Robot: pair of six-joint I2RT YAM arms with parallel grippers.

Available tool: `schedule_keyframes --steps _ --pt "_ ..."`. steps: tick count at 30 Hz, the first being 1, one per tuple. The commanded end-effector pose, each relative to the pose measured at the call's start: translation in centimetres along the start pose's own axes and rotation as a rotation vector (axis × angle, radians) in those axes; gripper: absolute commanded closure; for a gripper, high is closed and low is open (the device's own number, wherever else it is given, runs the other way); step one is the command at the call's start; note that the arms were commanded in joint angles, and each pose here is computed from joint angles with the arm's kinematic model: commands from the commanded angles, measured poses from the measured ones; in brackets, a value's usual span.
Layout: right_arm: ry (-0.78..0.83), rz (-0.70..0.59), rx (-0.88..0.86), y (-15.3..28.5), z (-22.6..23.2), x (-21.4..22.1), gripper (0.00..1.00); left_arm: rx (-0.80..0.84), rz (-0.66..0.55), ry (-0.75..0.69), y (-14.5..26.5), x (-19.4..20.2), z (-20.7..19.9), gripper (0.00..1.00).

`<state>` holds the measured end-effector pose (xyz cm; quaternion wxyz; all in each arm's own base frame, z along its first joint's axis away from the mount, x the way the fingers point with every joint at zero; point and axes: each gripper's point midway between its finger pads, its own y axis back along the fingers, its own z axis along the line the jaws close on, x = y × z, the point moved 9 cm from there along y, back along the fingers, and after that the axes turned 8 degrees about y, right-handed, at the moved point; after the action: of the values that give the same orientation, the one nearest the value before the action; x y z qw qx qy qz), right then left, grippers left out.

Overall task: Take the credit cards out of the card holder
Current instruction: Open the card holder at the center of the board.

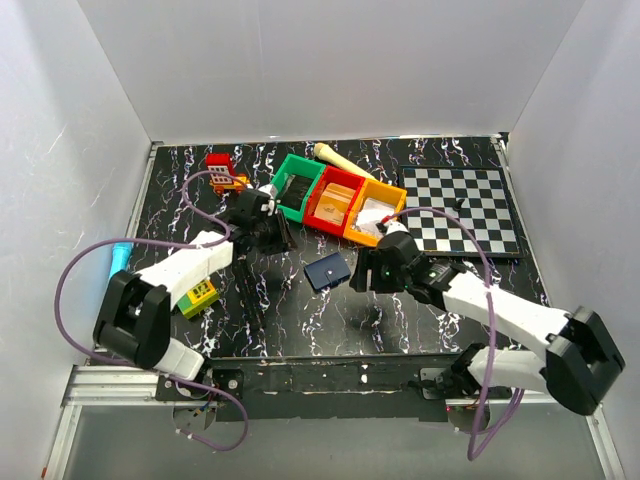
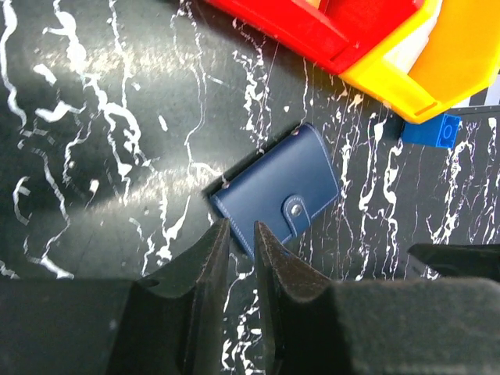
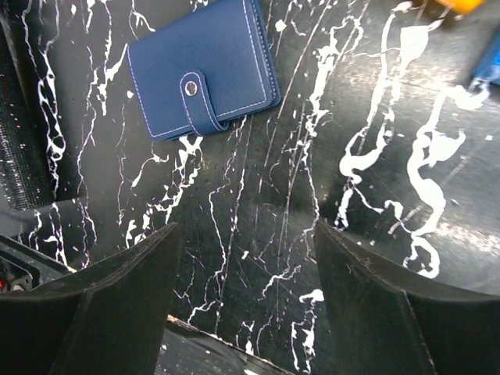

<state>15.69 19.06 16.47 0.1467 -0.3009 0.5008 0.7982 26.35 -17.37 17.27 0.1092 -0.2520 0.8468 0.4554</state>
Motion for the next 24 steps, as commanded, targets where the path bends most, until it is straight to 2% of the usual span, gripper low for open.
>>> schedule_keyframes --steps 1,8,12,18,24 --pt "-0.045 -0.012 -0.095 -1.5 2.2 -1.7 0.25 0.068 -0.015 -0.027 -1.7 -1.7 -1.6 0.81" --pt "-0.132 0.034 -0.084 -4.3 2.6 -1.5 0.26 0.036 0.041 -0.014 -4.8 -1.2 -0.9 0.68" --pt "-0.163 0.083 -0.077 -5.8 2.9 -1.5 0.26 0.012 0.063 -0.012 -6.1 -0.6 -0.5 0.65" --pt "-0.228 0.101 -0.052 -7.5 2.2 -1.4 0.26 0.001 0.078 -0.028 -7.3 -0.2 -0.6 0.64" --pt "-0.253 0.137 -0.052 -8.4 1.2 -1.2 0.26 0.0 0.112 -0.043 -8.3 0.7 -0.6 0.7"
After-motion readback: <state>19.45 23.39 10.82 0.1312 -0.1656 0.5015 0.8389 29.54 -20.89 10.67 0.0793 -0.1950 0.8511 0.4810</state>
